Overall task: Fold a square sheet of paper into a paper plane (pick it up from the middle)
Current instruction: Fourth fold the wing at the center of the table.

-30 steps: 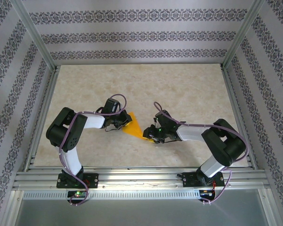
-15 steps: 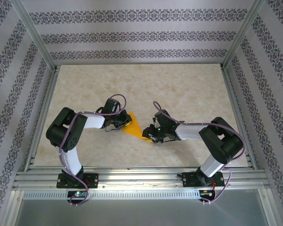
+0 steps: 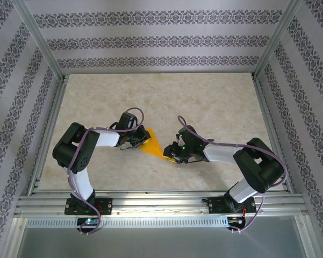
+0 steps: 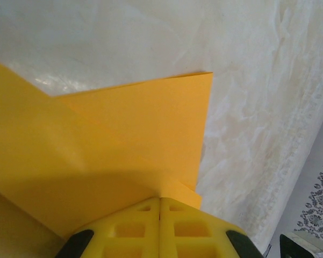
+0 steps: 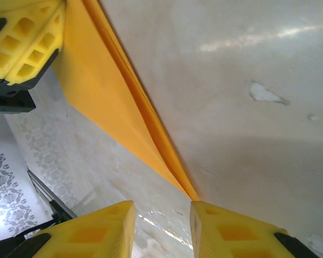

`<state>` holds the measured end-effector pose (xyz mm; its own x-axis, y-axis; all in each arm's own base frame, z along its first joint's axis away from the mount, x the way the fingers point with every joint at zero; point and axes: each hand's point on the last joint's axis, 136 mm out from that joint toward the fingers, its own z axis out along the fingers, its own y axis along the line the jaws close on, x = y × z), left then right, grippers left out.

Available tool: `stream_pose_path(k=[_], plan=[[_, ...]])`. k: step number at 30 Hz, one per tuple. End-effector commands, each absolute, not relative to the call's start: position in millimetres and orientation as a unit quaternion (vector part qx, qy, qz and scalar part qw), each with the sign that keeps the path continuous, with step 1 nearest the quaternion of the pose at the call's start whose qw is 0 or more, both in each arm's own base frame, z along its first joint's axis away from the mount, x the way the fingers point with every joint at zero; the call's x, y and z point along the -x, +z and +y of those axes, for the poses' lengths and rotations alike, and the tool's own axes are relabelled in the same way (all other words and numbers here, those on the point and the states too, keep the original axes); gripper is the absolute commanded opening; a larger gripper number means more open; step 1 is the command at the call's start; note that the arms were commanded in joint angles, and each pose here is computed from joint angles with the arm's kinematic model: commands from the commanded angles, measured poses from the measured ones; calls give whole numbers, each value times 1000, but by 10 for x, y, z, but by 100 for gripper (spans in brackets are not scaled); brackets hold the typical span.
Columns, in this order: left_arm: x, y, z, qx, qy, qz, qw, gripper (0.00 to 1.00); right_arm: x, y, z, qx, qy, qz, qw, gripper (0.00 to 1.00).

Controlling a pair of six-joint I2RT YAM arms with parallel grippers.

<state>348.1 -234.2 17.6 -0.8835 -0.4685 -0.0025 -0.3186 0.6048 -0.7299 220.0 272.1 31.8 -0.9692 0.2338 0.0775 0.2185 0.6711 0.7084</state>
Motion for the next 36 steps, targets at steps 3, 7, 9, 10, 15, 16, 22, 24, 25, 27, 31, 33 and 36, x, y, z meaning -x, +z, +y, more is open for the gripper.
stream_pose_path(k=[3, 7, 9, 10, 15, 16, 22, 24, 25, 27, 31, 33, 36], plan=[[-3273, -177, -2101, 270, -326, 904, 64, 5, -2150, 217, 2711, -138, 377, 916, -4, 33], [-3270, -191, -2092, 277, -327, 901, 62, 4, -2164, 193, 2758, -137, 377, 916, -11, 33], [-3266, -193, -2091, 278, -327, 901, 61, 4, -2177, 195, 2784, -137, 382, 914, -11, 33], [-3269, -193, -2091, 278, -327, 901, 61, 4, -2195, 203, 2798, -139, 386, 912, -9, 33], [-3261, -199, -2089, 279, -326, 901, 59, 4, -2273, 288, 2879, -142, 409, 902, 0, 30], [-3260, -198, -2090, 278, -326, 901, 59, 4, -2293, 317, 2893, -142, 414, 899, 3, 30], [-3276, -183, -2100, 278, -328, 901, 60, 4, -2329, 318, 2921, -144, 420, 896, 2, 30], [-3279, -178, -2094, 279, -328, 900, 60, 4, -2327, 314, 2902, -146, 416, 897, 3, 30], [-3274, -180, -2089, 280, -328, 900, 60, 4, -2329, 333, 2898, -144, 416, 898, 6, 30], [-3290, -175, -2079, 284, -330, 898, 60, 4, -2312, 335, 2860, -145, 409, 901, 8, 30], [-3300, -204, -2042, 298, -340, 890, 54, 4, -2255, 352, 2752, -153, 392, 907, 16, 31], [-3303, -217, -2032, 304, -343, 887, 52, 4, -2225, 333, 2711, -160, 387, 908, 14, 33], [-3292, -277, -2040, 321, -359, 875, 42, 2, -2191, 279, 2697, -162, 380, 911, 6, 35]])
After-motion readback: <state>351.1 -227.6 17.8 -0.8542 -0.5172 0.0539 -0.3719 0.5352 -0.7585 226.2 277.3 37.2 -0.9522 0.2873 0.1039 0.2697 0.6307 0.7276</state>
